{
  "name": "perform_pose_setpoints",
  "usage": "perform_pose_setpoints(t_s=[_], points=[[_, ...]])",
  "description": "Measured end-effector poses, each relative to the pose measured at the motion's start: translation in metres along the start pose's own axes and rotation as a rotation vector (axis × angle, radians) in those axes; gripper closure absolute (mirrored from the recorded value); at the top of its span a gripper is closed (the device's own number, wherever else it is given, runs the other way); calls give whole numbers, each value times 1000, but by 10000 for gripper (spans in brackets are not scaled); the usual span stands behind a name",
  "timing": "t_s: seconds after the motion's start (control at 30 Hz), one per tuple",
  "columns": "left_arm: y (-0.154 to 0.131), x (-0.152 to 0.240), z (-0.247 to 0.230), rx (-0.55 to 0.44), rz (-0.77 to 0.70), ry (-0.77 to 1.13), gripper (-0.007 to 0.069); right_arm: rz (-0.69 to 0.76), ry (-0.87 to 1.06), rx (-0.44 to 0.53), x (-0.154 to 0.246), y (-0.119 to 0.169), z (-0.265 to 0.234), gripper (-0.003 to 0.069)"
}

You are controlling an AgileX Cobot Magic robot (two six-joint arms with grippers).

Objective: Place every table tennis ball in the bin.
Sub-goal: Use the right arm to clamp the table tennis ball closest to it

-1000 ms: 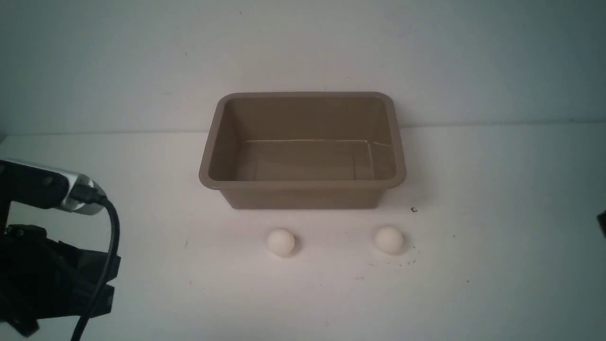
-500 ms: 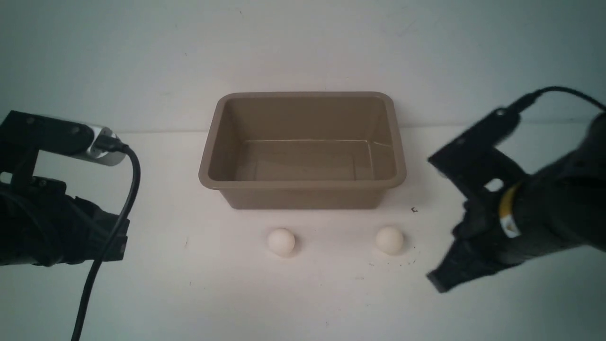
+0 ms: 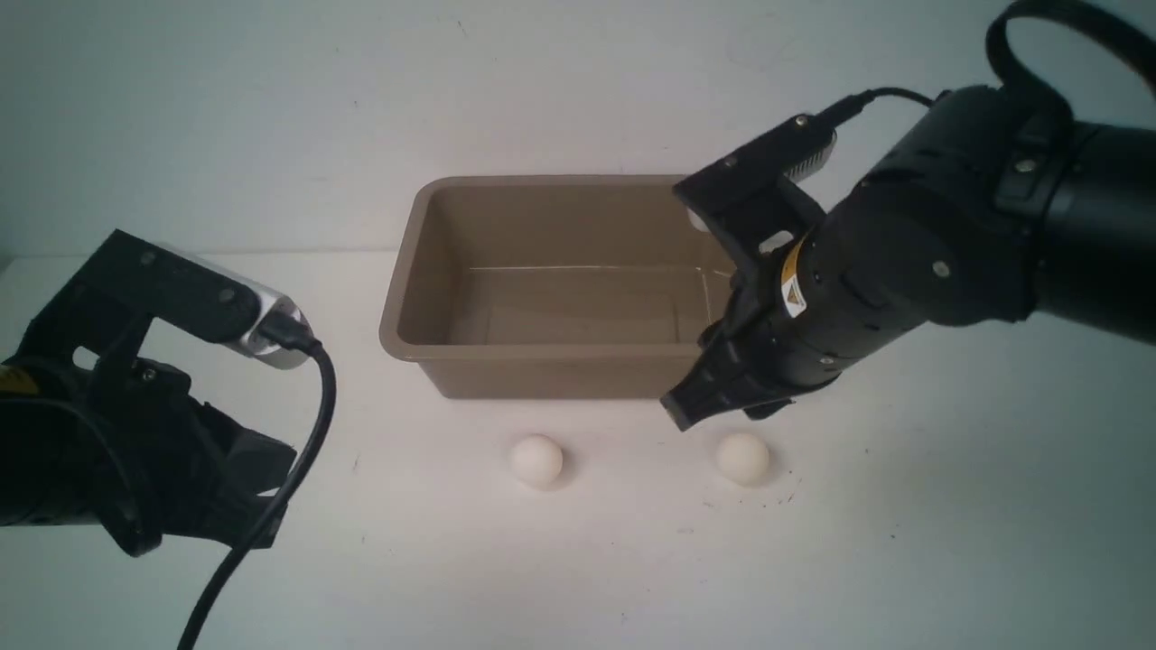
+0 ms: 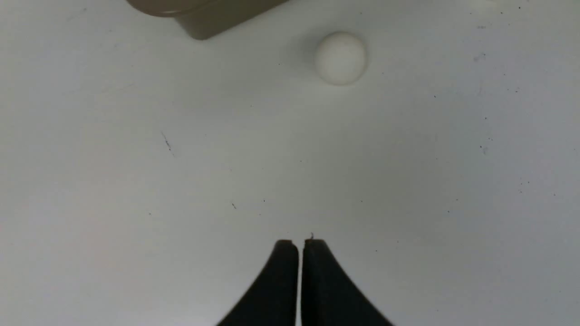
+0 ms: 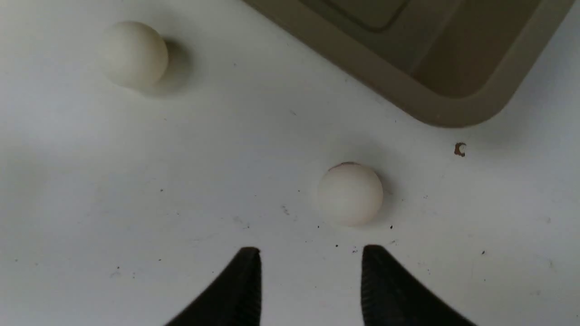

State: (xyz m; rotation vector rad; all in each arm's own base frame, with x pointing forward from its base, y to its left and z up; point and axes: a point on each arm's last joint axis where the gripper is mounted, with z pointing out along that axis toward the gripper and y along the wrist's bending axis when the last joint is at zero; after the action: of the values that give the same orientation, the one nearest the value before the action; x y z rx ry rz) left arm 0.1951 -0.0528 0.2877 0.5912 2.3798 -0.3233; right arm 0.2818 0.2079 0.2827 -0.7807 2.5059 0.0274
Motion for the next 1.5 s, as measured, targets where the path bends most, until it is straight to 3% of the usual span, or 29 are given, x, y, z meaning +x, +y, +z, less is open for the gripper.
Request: perform_pose_setpoints(t_s=[0.13,0.4,1.37,1.5], points=[[0,0,0,0,2,1,629,20,33,7,1,-4,11,277],[0,0,0,1,3,2,629,51,99,22,5,-13,40,148],[0,0,1,-1,6,6,629,32,145,33,15,-17,137,145],[0,0,1,-2,7,7,629,52,131,39,14,-25,139,218]])
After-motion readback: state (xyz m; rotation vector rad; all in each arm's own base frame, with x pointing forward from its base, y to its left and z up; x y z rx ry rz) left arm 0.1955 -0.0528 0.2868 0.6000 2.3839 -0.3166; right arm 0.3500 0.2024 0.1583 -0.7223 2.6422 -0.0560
